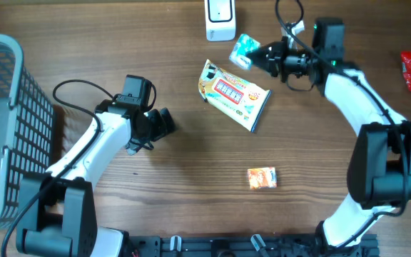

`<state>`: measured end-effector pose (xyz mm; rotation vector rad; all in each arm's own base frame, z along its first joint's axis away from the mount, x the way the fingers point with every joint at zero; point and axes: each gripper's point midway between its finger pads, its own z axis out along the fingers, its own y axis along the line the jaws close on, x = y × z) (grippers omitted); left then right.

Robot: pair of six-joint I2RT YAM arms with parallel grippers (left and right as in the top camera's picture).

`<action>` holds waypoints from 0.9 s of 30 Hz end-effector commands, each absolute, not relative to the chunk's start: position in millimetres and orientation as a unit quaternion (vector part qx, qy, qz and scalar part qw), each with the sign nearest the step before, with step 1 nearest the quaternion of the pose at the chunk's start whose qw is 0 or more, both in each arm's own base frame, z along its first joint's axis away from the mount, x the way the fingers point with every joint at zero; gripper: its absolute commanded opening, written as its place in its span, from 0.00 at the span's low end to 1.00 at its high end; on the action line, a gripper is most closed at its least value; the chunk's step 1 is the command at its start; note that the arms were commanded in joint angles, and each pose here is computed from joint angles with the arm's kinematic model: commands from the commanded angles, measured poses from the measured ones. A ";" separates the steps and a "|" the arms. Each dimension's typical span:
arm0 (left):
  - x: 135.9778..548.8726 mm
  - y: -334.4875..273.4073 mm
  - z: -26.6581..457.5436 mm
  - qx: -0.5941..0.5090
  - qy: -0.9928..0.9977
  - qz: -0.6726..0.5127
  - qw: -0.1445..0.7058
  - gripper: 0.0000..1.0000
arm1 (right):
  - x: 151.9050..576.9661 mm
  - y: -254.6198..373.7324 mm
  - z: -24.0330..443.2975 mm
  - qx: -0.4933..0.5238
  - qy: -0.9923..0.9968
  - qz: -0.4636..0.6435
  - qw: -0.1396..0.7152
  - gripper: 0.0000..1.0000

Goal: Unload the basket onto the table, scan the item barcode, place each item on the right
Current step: 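Hold the teal box in front of the white scanner window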

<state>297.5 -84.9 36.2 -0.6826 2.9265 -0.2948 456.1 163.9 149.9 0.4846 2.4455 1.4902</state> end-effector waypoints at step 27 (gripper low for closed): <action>302.3 -82.7 40.7 -0.226 0.967 -0.096 0.072 1.00 | 610.0 238.6 136.4 -0.369 0.679 -0.335 0.539 0.05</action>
